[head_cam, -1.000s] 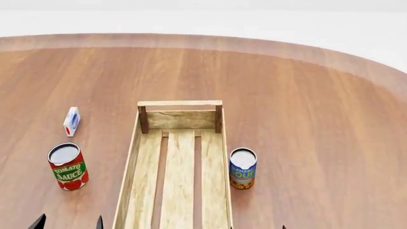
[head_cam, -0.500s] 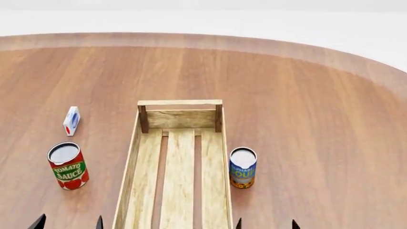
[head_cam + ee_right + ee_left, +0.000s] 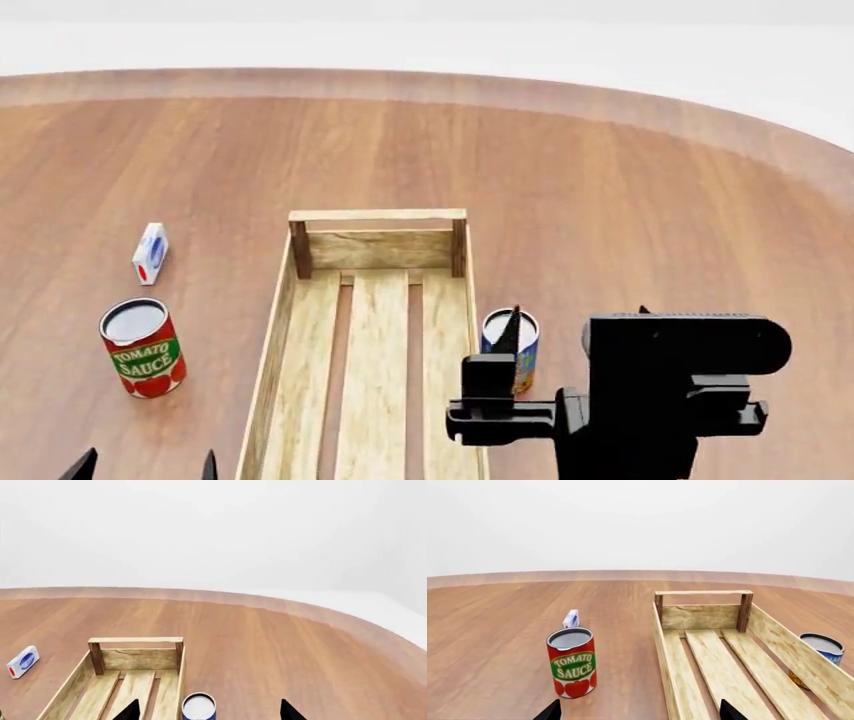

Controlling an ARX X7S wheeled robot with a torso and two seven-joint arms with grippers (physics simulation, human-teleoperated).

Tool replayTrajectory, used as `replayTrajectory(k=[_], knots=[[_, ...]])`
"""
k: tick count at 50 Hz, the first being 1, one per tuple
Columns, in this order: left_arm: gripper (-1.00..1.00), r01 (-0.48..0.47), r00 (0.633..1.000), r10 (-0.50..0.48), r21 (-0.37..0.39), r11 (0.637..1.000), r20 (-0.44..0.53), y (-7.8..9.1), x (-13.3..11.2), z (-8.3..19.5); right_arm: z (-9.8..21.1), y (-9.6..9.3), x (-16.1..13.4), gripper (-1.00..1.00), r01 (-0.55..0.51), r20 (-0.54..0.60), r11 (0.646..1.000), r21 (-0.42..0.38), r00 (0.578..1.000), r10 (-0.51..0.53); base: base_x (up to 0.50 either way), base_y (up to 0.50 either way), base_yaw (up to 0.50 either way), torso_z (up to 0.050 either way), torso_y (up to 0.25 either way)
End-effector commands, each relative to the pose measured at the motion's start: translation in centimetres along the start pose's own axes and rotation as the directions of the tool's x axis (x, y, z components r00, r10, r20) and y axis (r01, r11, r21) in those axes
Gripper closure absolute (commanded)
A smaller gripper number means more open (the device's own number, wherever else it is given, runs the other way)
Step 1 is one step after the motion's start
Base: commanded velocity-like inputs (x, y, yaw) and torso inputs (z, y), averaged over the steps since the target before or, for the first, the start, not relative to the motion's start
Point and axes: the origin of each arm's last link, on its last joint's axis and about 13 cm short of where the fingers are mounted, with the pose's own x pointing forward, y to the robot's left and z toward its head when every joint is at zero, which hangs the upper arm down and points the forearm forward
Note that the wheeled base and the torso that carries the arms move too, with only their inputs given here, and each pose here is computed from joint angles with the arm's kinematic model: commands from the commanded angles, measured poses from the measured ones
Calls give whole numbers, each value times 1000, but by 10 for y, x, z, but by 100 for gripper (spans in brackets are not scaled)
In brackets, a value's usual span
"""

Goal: Pick up the butter and put it in the tray.

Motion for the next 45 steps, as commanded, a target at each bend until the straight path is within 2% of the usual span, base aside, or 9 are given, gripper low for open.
replayTrajectory(k=[1, 11, 12, 19, 23, 27, 30, 32, 45], knots=[[-100, -4, 1000, 4, -4, 1000, 1, 0, -1, 2, 43, 0, 0, -100, -88, 15, 995, -42, 996, 89, 0, 0, 0, 0, 0], [-100, -5, 1000, 5, -6, 1000, 1, -2, -1, 0, 72, -9, 18, -100, -210, -42, 975, -78, 977, 207, 0, 0, 0, 0, 0], [-100, -5, 1000, 5, -5, 1000, 0, -4, -3, 1, 74, -11, 19, -100, -224, -157, 968, -116, 966, 205, 0, 0, 0, 0, 0], [-100, -7, 1000, 7, -6, 1000, 0, -6, -6, 2, 82, -15, 30, -100, -247, -183, 919, -306, 963, 198, 0, 0, 0, 0, 0], [-100, -8, 1000, 8, -7, 1000, -2, -4, -6, 1, 92, -11, 32, -100, -325, -201, 836, -442, 944, 261, 0, 0, 0, 0, 0], [-100, -7, 1000, 7, -6, 1000, -4, 0, -2, 0, 99, -5, 38, -100, -484, -360, 624, -613, 875, 324, 0, 0, 0, 0, 0], [-100, -7, 1000, 7, -6, 1000, -5, 1, 0, -1, 101, -5, 38, -100, -554, -423, 537, -637, 833, 357, 0, 0, 0, 0, 0], [-100, -7, 1000, 7, -3, 1000, -7, -1, 4, -4, 84, 2, 46, -100, -703, -644, 334, -628, 710, 284, 0, 0, 0, 0, 0], [-100, -9, 1000, 9, -2, 1000, -7, 0, 4, -5, 74, 3, 45, -100, -735, -694, 300, -608, 675, 250, 0, 0, 0, 0, 0]])
